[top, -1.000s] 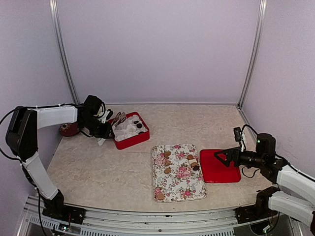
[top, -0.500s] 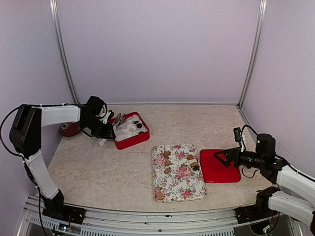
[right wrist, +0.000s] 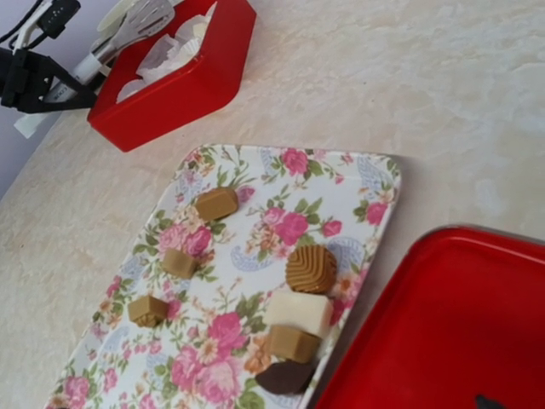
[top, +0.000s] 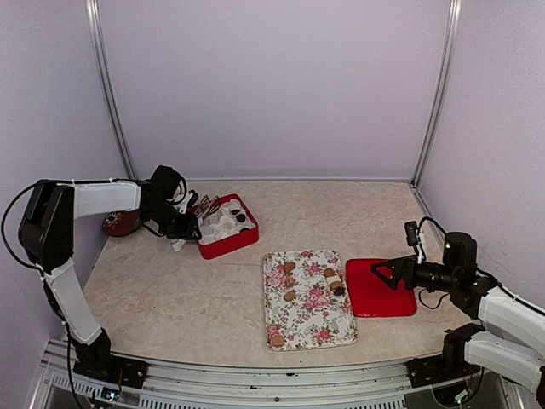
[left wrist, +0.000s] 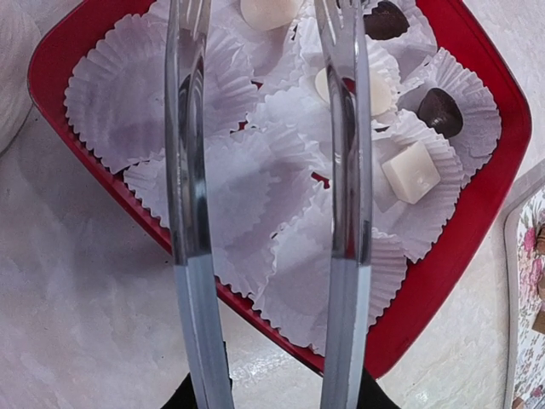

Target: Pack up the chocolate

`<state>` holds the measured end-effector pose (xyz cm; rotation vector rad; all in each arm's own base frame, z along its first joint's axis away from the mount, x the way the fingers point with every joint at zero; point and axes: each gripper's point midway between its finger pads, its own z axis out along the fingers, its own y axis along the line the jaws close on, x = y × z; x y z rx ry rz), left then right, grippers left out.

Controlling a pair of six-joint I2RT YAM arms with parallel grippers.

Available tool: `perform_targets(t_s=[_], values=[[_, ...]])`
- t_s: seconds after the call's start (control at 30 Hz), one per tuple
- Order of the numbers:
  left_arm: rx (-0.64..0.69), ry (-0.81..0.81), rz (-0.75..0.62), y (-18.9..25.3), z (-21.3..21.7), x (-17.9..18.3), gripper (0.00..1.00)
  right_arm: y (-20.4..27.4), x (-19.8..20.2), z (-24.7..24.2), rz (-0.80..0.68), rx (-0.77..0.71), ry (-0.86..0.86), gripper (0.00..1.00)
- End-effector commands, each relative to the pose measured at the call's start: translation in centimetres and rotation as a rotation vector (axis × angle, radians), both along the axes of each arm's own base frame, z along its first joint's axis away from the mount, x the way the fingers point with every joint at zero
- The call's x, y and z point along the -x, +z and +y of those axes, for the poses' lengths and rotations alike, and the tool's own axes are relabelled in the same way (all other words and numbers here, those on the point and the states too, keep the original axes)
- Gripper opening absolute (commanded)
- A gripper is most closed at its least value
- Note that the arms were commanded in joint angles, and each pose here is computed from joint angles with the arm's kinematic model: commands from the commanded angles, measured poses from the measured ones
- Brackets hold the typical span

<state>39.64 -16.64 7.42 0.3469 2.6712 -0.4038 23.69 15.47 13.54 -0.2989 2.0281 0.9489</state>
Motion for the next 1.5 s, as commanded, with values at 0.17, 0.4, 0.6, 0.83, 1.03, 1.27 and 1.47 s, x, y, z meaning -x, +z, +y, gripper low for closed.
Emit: perform_targets(t_s=[0.17,0.4,0.6,0.83,1.03,1.27,1.47], values=[[0.037,-0.114,-0.173,7.3,-4.0,1.6,0.37,0.2,-0.1,-0.3,-0.020,-0.002,-0.008,1.00],[0.005,-0.271,-0.188,9.0,-7.6,7.7,0.39,0.4,0.0,-0.2,-0.026,-0.005,-0.005,1.00],[-0.022,-0.379,-0.173,8.7,-10.2,13.3,0.40,0.7,0.1,-0.2,-0.031,-0.009,-0.002,1.00],[-0.016,-0.469,-0.102,5.4,-13.3,19.9,0.40,1.6,0.2,0.1,-0.042,-0.037,0.015,1.00],[-0.061,-0.552,-0.043,1.3,-15.3,23.9,0.40,2.2,0.1,0.2,-0.048,-0.046,0.020,1.00],[-0.108,-0.607,-0.019,-1.6,-16.8,25.6,0.39,2.4,0.3,0.4,-0.048,-0.055,0.028,1.00],[-0.136,-0.623,-0.002,-3.2,-17.2,25.6,0.38,2.4,0.3,0.6,-0.045,-0.053,0.044,1.00]])
